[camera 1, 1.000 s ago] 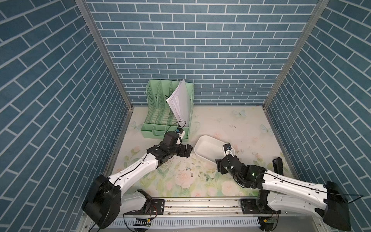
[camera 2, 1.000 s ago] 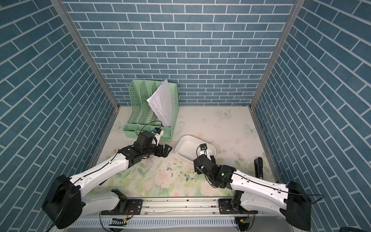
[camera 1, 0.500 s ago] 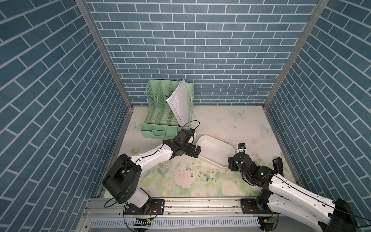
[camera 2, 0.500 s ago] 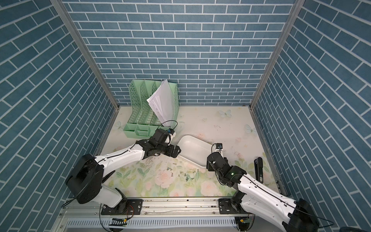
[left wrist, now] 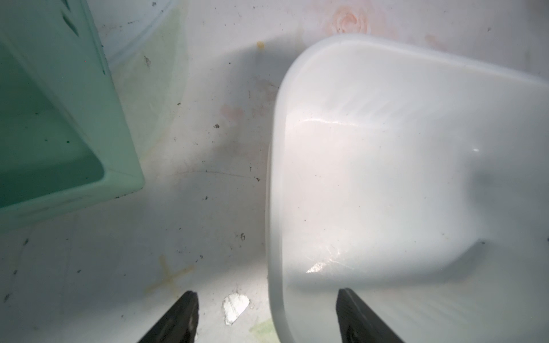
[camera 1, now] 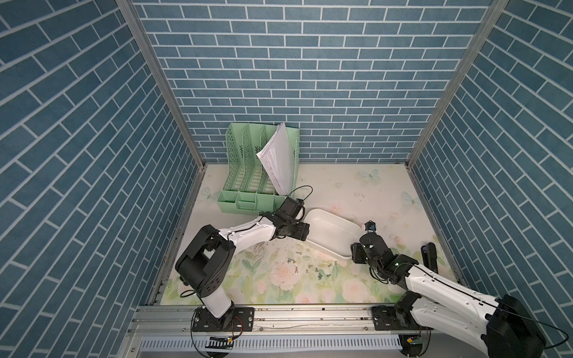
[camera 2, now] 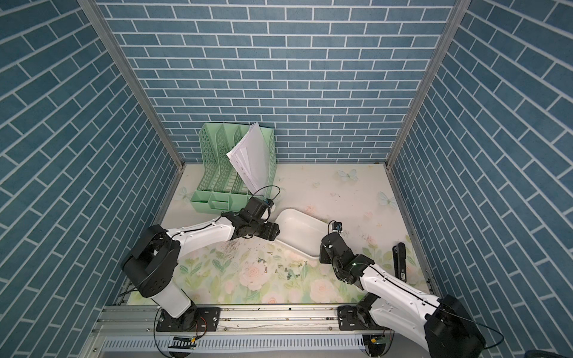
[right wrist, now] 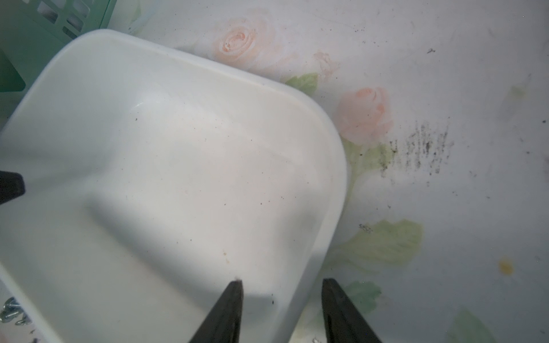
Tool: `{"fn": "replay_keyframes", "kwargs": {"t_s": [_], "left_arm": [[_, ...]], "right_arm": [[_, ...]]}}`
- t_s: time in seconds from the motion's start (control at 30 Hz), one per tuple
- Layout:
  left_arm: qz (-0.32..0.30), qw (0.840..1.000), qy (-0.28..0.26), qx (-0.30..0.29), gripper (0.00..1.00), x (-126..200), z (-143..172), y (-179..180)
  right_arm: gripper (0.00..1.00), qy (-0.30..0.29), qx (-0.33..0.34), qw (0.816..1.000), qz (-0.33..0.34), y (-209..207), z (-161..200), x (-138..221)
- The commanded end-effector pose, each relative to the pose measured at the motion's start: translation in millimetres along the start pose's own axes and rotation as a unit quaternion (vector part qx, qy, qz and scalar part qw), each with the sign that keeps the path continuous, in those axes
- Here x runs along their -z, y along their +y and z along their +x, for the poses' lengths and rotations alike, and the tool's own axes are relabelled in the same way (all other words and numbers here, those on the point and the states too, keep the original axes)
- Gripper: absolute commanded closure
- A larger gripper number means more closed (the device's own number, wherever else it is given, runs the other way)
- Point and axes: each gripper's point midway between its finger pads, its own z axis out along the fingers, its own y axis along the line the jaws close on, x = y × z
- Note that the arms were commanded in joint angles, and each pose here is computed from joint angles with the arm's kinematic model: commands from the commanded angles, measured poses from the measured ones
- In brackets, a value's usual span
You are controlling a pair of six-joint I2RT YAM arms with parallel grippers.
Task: Put the screws on the desktop into the storage box
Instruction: Move the storage box to the center of the board.
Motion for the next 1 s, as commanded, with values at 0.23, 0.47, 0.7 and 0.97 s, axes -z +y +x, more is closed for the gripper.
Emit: {"fn": "replay_keyframes", "kwargs": {"t_s": [0.23, 0.47, 0.7, 0.97], "left_arm": [[-0.021, 1.0, -0.011, 0.0, 0.51, -7, -15, 3], [-0.038, 0.999, -0.016, 0.008, 0.6, -12, -23, 14], [-0.042, 0.998, -0.031, 0.023, 0.61, -12, -40, 28], [-0.043, 0.998, -0.04, 0.03, 0.62, -22, -60, 41]], "right_arm": [[0.59, -0.012, 0.01, 1.0, -0.019, 16, -19, -19], [0.61, -0.017, 0.021, 0.999, -0.025, 29, -38, -35], [0.61, -0.024, 0.029, 0.999, -0.026, 41, -56, -50], [0.61, -0.024, 0.032, 0.999, -0.025, 48, -72, -70]]}}
